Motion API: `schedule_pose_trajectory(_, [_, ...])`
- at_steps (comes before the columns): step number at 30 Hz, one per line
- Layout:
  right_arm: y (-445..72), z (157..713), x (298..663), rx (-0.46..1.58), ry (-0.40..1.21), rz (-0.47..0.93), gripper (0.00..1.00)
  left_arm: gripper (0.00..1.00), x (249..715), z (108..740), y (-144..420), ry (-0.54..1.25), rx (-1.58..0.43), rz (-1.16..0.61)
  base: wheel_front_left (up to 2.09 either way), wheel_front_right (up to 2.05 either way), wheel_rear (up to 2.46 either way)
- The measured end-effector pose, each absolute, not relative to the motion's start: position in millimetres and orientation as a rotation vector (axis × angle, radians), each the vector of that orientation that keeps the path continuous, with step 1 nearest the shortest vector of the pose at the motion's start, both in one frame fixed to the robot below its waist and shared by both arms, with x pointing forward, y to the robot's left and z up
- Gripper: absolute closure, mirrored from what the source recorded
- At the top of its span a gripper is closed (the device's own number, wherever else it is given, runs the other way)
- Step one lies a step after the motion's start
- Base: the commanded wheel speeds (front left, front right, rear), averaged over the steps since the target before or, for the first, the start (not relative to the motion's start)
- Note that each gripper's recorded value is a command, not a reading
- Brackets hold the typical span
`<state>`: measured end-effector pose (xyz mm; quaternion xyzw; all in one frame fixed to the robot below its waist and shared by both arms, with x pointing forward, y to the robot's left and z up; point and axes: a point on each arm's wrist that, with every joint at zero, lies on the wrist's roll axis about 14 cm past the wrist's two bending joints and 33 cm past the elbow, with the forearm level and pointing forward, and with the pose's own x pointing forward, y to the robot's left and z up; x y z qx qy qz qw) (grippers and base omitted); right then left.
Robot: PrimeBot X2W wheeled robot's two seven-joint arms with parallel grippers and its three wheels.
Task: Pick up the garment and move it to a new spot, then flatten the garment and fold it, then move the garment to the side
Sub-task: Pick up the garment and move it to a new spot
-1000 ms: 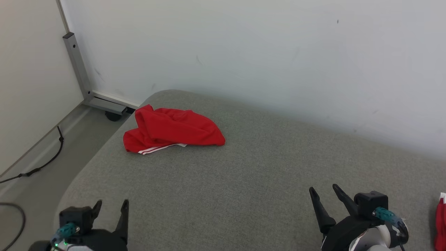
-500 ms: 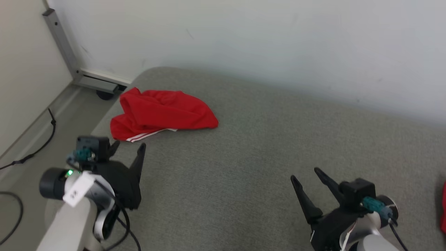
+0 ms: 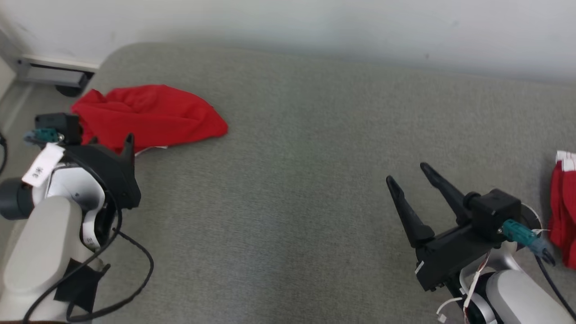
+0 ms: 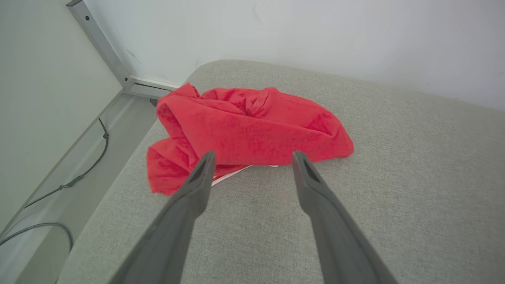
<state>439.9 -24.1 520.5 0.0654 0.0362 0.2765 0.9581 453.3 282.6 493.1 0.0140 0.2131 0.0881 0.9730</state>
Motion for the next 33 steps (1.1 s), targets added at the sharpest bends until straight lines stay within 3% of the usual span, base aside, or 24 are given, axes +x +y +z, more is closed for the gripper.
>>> schedule_pose_trajectory(24, [-92, 450, 501, 0.098, 0.194, 0.412, 0.00, 0.02, 548, 377, 281, 0.705, 0.064, 0.235, 0.00, 0.00, 0.00])
schedule_pose_trajectory(25, [-94, 445, 502, 0.098, 0.208, 0.409, 0.00, 0.60, 549, 372, 280, 0.712, 0.064, 0.235, 0.00, 0.00, 0.00])
schedule_pose_trajectory(26, [-95, 440, 502, 0.098, 0.220, 0.406, 0.00, 1.00, 552, 369, 280, 0.710, 0.066, 0.236, 0.00, 0.00, 0.00])
schedule_pose_trajectory(33, [-93, 432, 508, 0.100, 0.233, 0.398, 0.00, 1.00, 559, 369, 278, 0.700, 0.053, 0.247, 0.00, 0.00, 0.00])
